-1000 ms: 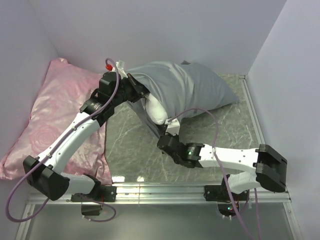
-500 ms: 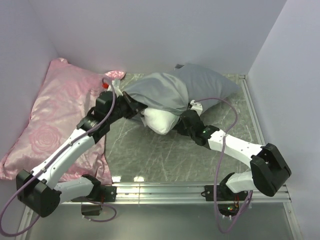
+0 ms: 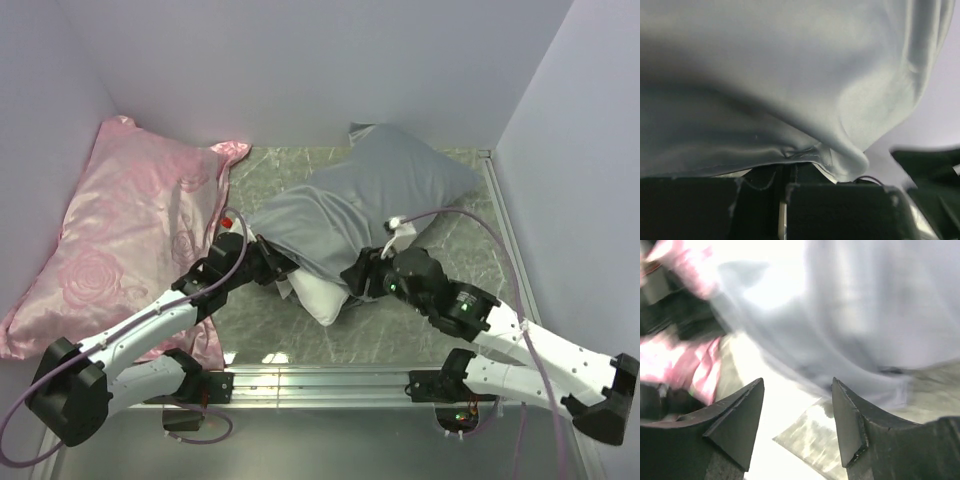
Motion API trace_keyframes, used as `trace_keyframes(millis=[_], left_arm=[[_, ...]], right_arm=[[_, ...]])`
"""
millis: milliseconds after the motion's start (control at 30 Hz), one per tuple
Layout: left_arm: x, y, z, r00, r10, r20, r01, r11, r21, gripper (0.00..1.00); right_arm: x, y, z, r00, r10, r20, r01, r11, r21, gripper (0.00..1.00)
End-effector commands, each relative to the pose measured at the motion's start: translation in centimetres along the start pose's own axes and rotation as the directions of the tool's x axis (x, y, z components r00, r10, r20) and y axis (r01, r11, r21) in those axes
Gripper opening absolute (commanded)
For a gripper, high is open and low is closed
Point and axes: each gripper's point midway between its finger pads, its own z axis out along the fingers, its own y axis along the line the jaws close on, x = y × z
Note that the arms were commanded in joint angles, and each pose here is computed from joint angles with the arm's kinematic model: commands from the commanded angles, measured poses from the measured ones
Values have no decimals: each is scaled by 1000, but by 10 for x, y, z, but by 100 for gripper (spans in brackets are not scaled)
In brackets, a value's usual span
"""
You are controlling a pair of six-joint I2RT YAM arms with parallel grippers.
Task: Remove the pillowcase from the pillow
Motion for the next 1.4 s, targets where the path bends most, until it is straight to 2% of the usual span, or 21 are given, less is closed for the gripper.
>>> trace_keyframes(millis=[0, 133, 167, 267, 400, 500, 633, 733, 833, 900, 1000, 1100, 1233, 1267, 1333, 1367], left_arm=[[-12, -51, 0, 999, 8, 46, -16, 982, 189, 1], [-13, -58, 2, 999, 19, 45, -27, 981, 191, 1], [-15, -62, 1, 998, 24, 53, -34, 980, 195, 1], [-18, -69, -3, 998, 39, 57, -49, 979, 199, 0], [-24, -85, -13, 996, 55, 69, -69, 972, 224, 1], [-29, -100, -22, 994, 73, 82, -91, 965, 246, 0], [-37, -121, -34, 992, 85, 98, -110, 952, 285, 1], [-38, -134, -38, 991, 97, 94, -122, 941, 315, 1], [-42, -148, -46, 988, 114, 101, -142, 931, 337, 1], [-46, -162, -55, 986, 124, 113, -157, 920, 358, 0], [-48, -179, -68, 983, 135, 123, -174, 902, 395, 1], [-49, -188, -77, 982, 145, 123, -183, 894, 409, 1], [-54, -201, -85, 977, 163, 139, -207, 881, 424, 0], [-58, -208, -89, 974, 166, 152, -216, 877, 430, 1], [-65, -222, -94, 966, 190, 177, -251, 859, 446, 1], [-66, -226, -96, 962, 203, 181, -264, 857, 443, 12]], right_arm=[[4, 50, -19, 983, -184, -3, 182, 975, -131, 64], [31, 75, -3, 907, -413, -81, 408, 910, -73, 65], [37, 86, 0, 872, -484, -76, 480, 875, -62, 67], [38, 93, 7, 826, -558, -81, 558, 830, -24, 68], [38, 77, 20, 746, -654, -127, 665, 740, 98, 71], [31, 74, 20, 710, -693, -123, 704, 697, 136, 75], [21, 69, 16, 637, -758, -138, 766, 604, 218, 80], [24, 74, 17, 616, -777, -133, 784, 588, 197, 84], [22, 63, 21, 580, -797, -169, 806, 530, 263, 87], [11, 50, 22, 564, -803, -192, 803, 478, 357, 88], [-4, 41, 24, 592, -780, -200, 774, 483, 410, 86], [-20, 37, 26, 607, -773, -184, 749, 479, 457, 77], [-57, 39, 13, 681, -726, -98, 658, 547, 517, 5], [-71, 41, 2, 706, -707, -47, 623, 589, 514, 1], [-84, 48, -7, 739, -672, 30, 581, 661, 475, 0], [-99, 49, -22, 764, -638, 94, 538, 711, 452, 0]])
